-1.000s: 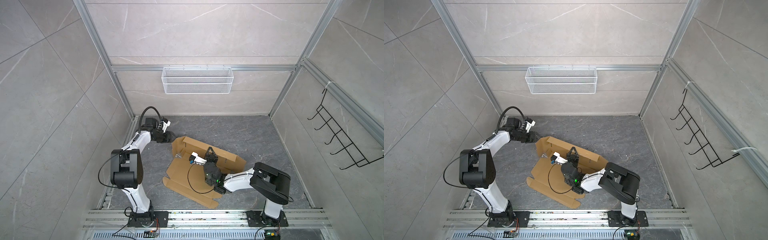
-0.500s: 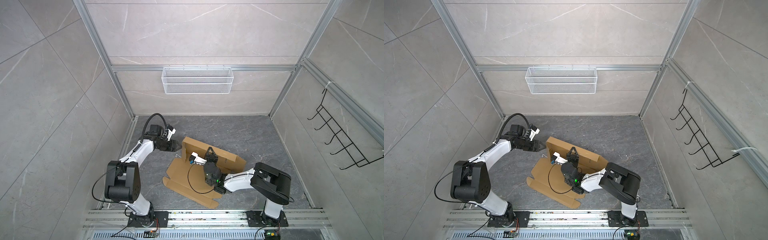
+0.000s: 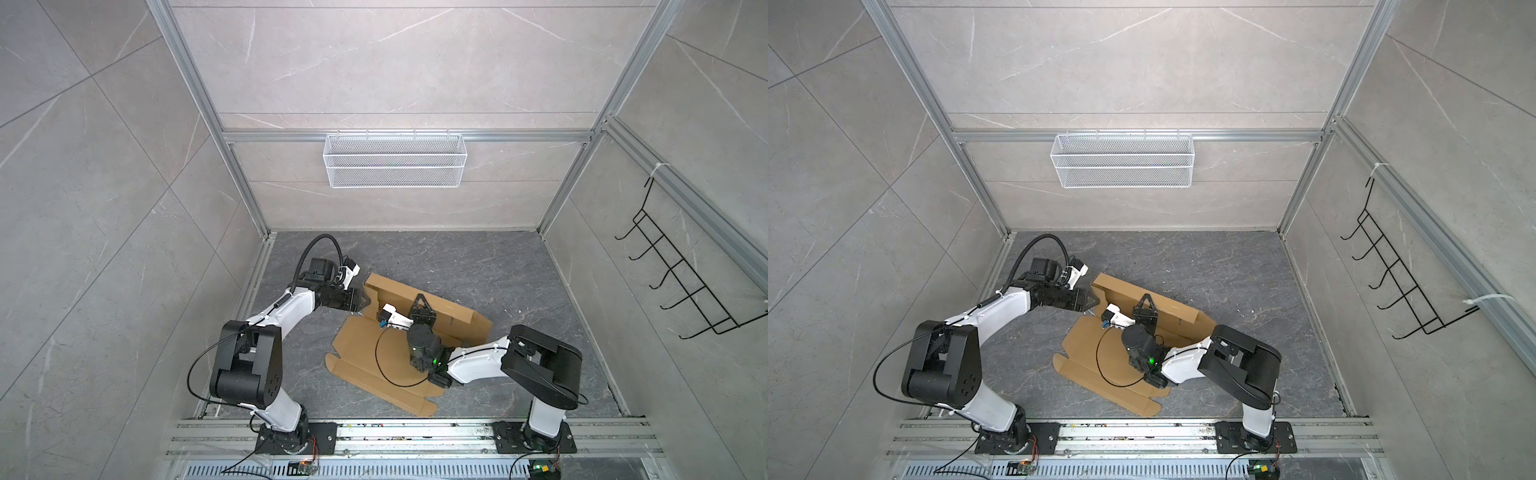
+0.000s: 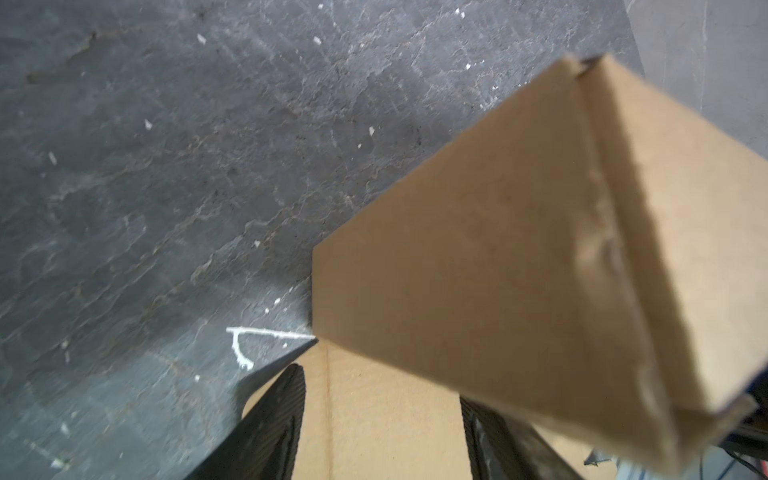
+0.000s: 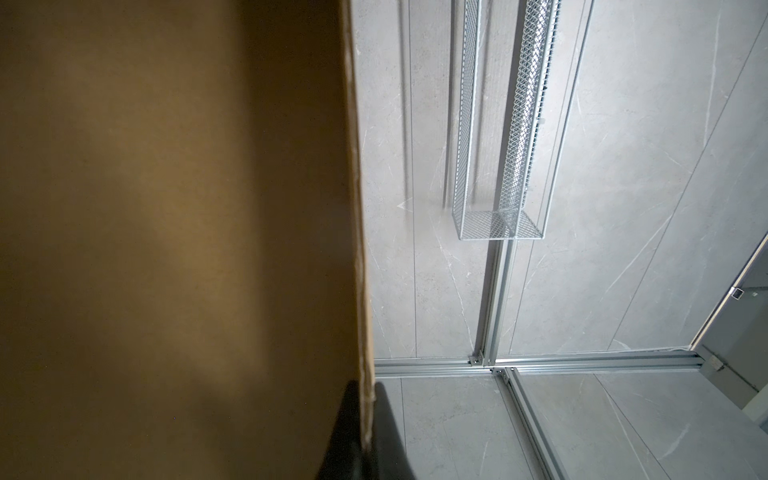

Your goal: Fold the paper box

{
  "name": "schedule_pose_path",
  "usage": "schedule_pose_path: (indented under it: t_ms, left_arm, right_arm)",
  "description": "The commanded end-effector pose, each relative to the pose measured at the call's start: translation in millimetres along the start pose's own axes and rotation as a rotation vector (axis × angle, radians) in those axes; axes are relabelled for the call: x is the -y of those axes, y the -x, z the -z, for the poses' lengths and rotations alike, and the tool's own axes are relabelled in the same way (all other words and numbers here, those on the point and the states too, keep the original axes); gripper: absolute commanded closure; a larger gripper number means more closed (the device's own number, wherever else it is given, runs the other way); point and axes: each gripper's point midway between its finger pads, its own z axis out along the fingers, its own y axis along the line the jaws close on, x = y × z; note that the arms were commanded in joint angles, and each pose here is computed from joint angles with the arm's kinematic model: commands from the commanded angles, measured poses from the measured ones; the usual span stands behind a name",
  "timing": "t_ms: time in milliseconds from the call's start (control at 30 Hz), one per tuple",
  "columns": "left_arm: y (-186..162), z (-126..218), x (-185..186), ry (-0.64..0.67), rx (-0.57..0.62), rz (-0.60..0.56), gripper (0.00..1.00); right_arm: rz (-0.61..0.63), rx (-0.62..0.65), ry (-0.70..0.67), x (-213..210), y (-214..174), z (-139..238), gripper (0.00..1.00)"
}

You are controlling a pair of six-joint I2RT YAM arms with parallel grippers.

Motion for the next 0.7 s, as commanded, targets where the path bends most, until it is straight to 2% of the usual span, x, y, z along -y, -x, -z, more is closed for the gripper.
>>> schedule_pose_path:
  t_ms: [0, 200, 400, 667]
  left_arm:
    - [23, 8, 5, 0.013, 0.109, -0.072, 0.38]
    - [32, 7, -2, 0.068, 0.185, -0.132, 0.38]
    - [37, 2, 5, 0.097, 0.244, -0.221, 0.40]
    - [41, -6, 3, 0.153, 0.310, -0.245, 0.45]
  right_arm:
    - [0.125, 0.062, 0.108, -46, 4, 6, 1.00]
    - [0.123, 0.064, 0.109, -45, 4, 6, 1.00]
    - [0.120, 0.064, 0.109, -44, 4, 5, 1.00]
    - [0.122, 0.064, 0.113, -45, 4, 6, 1.00]
